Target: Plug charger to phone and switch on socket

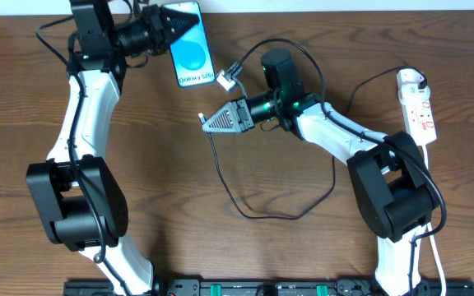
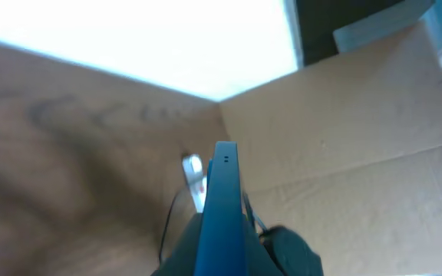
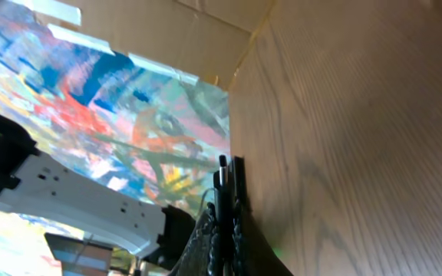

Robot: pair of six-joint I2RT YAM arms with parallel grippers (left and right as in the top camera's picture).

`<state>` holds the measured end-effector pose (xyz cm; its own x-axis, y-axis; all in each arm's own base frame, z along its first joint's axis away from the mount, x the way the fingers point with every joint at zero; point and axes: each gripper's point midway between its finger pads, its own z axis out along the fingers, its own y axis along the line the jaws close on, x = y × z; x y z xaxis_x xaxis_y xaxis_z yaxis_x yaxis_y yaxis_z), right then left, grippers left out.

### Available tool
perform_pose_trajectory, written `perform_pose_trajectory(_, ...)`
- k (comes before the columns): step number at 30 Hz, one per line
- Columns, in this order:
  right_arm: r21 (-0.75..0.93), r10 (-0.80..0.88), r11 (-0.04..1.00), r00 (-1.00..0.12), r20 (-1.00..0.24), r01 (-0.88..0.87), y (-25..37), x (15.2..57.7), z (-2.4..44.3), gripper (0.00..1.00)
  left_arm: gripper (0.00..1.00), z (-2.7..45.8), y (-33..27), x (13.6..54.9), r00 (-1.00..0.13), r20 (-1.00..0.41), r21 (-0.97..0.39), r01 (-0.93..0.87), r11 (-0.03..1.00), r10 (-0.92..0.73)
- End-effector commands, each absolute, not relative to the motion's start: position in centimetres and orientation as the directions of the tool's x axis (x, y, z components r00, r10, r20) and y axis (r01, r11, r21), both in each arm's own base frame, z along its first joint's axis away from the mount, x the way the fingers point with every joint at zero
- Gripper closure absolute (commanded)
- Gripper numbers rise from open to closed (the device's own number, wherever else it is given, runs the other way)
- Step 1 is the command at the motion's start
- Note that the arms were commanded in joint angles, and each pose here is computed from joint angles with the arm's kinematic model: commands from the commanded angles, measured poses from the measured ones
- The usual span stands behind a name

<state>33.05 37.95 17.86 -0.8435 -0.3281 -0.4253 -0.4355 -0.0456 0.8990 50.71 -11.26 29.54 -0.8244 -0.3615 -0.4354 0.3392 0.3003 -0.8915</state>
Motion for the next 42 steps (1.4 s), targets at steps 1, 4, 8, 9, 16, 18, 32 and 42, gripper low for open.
perform_pose_trajectory(1,0.923,-0.325,-0.046,-0.868,-0.375,-0.382,37.7,33.5,18.3,0.99,0.93,32.2,-10.3,50.9,-0.811,-0.408,-0.910,0.321,0.263,-0.419)
perform_pose_trajectory(4,0.915,-0.302,-0.065,-0.866,-0.399,-0.399,37.6,34.2,19.4,0.99,0.93,33.5,-9.3,51.3,-0.796,-0.399,-0.916,0.322,0.240,-0.455)
perform_pose_trajectory(8,0.897,-0.265,-0.095,-0.858,-0.440,-0.431,37.3,35.2,21.2,0.99,0.93,34.3,-7.5,51.7,-0.789,-0.357,-0.934,0.289,0.210,-0.500)
perform_pose_trajectory(9,0.892,-0.255,-0.103,-0.855,-0.451,-0.439,37.2,35.4,21.6,0.99,0.93,34.3,-7.1,51.7,-0.790,-0.345,-0.938,0.278,0.205,-0.507)
perform_pose_trajectory(16,0.849,-0.200,-0.168,-0.826,-0.527,-0.501,36.4,36.0,25.0,0.99,0.93,34.3,-6.8,51.4,-0.805,-0.322,-0.947,0.263,0.186,-0.498)
perform_pose_trajectory(18,0.841,-0.193,-0.183,-0.820,-0.539,-0.510,36.4,35.8,25.8,0.99,0.93,34.3,-7.0,51.3,-0.808,-0.319,-0.948,0.262,0.184,-0.496)
perform_pose_trajectory(32,0.852,-0.186,-0.195,-0.834,-0.519,-0.486,36.3,35.6,26.8,0.99,0.93,35.5,-10.6,50.3,-0.823,-0.390,-0.921,0.353,0.164,-0.414)
perform_pose_trajectory(42,0.855,-0.137,-0.185,-0.849,-0.510,-0.484,36.4,36.5,27.1,0.99,0.93,35.5,-11.9,50.0,-0.833,-0.389,-0.921,0.357,0.155,-0.393)
